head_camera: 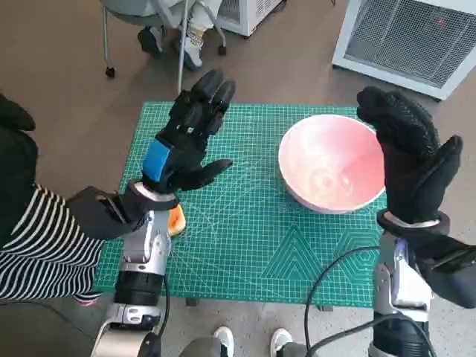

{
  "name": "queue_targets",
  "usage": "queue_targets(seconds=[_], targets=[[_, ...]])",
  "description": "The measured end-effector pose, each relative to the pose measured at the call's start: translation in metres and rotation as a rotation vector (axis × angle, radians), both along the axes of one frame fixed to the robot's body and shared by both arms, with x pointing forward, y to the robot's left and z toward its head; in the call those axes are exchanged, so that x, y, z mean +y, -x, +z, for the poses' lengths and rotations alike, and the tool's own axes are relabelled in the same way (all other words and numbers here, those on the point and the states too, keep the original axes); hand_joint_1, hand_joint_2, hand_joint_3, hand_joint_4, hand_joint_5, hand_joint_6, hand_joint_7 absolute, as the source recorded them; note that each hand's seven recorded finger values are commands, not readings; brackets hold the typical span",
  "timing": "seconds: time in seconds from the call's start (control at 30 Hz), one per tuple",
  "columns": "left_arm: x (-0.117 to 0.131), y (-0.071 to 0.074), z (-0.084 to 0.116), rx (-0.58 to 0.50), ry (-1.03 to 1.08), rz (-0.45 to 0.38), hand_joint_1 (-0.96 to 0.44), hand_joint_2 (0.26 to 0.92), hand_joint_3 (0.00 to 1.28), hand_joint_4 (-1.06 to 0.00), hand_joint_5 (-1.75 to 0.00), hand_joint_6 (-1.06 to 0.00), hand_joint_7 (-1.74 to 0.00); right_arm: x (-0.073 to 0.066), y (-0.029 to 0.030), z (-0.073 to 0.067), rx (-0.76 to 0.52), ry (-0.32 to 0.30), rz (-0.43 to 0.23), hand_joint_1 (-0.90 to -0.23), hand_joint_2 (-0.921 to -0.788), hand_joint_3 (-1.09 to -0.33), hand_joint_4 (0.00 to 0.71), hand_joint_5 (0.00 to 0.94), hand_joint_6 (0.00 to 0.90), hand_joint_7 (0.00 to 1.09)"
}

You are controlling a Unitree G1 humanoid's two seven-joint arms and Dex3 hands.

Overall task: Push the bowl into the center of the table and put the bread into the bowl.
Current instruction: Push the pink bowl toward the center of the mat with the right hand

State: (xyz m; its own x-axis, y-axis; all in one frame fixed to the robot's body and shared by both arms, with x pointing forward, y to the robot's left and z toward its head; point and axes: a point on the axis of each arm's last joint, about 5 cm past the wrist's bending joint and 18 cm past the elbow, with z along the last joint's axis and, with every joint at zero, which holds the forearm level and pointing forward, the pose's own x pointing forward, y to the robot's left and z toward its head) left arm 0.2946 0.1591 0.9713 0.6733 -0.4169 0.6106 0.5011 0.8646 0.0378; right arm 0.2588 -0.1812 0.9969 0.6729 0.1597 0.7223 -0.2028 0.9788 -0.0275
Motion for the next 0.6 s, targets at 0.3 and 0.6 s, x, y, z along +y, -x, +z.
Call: queue_targets(seconds=[0.3,0.6], targets=[[0.0005,0.0,-0.0001,-0.001,-0.01,0.013,-0.4,0.921,0.19,-0.05,-0.01,0.0,-0.36,0.0,0.0001,0.0004,0.001,0.0,0.0,-0.684,-0.921,-0.72,0.187,0.0,0.123,0.37],[0.0006,0.0001,0.0,-0.007,-0.021,0.02,-0.4,0.921,0.19,-0.05,-0.01,0.0,-0.36,-0.0002,0.0001,0.0006,0.006,0.0,0.0,-0.683,-0.921,-0.72,0.187,0.0,0.122,0.37]])
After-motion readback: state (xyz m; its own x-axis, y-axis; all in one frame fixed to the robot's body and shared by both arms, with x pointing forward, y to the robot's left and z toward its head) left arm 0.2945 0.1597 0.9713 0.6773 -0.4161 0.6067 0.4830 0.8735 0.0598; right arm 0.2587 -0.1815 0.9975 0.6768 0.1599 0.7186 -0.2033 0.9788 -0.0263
